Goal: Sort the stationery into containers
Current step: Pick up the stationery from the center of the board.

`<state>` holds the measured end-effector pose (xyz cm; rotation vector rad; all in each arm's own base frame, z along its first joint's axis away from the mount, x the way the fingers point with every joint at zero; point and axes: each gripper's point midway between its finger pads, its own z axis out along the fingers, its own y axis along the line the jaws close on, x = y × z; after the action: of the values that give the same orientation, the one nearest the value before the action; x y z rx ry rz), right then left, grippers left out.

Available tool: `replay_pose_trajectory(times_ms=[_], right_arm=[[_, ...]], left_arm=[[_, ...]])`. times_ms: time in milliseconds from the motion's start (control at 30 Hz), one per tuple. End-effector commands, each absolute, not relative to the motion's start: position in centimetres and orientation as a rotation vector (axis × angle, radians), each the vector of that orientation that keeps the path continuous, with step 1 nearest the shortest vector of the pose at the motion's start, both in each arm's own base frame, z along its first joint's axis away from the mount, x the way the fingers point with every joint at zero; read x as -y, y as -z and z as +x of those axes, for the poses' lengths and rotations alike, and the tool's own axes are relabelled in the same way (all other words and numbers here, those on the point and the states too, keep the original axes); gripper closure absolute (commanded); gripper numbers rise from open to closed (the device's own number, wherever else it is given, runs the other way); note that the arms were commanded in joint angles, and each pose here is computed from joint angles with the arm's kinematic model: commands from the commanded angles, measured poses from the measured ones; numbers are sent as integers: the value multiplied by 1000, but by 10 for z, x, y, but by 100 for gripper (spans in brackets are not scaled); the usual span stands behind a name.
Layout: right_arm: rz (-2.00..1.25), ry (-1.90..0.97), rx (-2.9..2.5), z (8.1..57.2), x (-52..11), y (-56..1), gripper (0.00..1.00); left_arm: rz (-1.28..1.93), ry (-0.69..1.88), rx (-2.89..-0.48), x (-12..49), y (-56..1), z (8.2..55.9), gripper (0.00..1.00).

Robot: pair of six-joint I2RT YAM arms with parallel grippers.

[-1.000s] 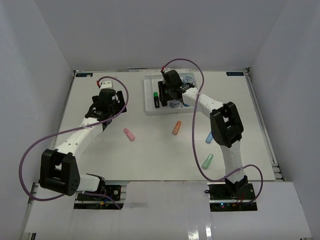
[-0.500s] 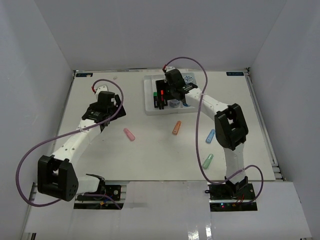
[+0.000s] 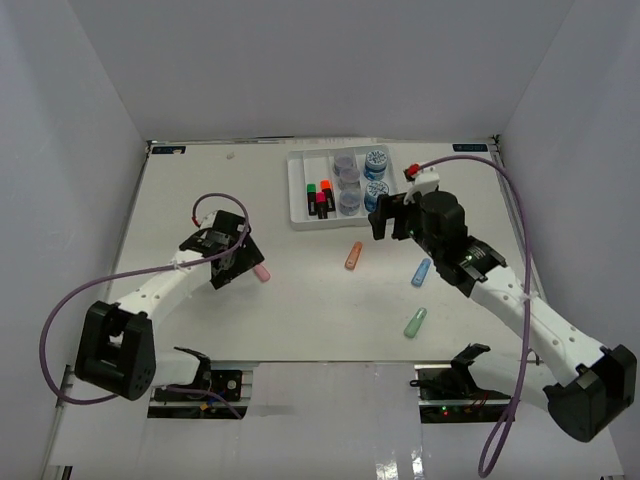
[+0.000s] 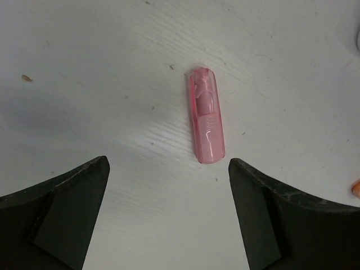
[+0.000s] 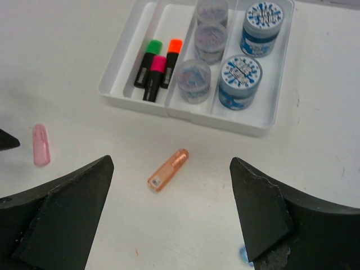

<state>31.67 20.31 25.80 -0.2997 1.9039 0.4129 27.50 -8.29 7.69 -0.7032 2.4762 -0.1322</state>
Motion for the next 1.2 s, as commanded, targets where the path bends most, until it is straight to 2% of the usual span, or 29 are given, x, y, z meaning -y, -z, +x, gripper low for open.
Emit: replay_pose_trajectory(times_ms=[0,233,600,700,733,800,833,900,1067,1167], right_arm=[[-291,-340,-1890,303,-180,-237,10],[-229,-327,-1863,272,-149,-217,10],[-229,-295,-1875,262,-137,-197,10],[-243,-286,-1877,260,-136,-193,10],[-244,-283,-1878,260,-136,-192,10],[-241,-273,-1873,259,-133,-192,10],[-236,-269,-1868,259,-131,-193,10],[-232,-271,-1858,258,-130,-194,10],[-227,-262,-1854,258,-128,-194,10],[-218,-258,-1853,257,-126,-194,10]], left_arm=[[-726,178,-2481,107,-79,282,2],[-752,118,-2580,130,-50,284,11],[-765,-22,-2639,129,-30,291,28],[-759,-36,-2653,129,-26,289,36],[-757,-40,-2656,129,-24,290,43],[-747,-46,-2663,130,-22,290,50],[-743,-47,-2662,131,-22,291,57],[-723,-53,-2663,132,-22,293,64],[-653,-13,-2625,141,-37,314,68],[-538,47,-2568,153,-61,341,68]])
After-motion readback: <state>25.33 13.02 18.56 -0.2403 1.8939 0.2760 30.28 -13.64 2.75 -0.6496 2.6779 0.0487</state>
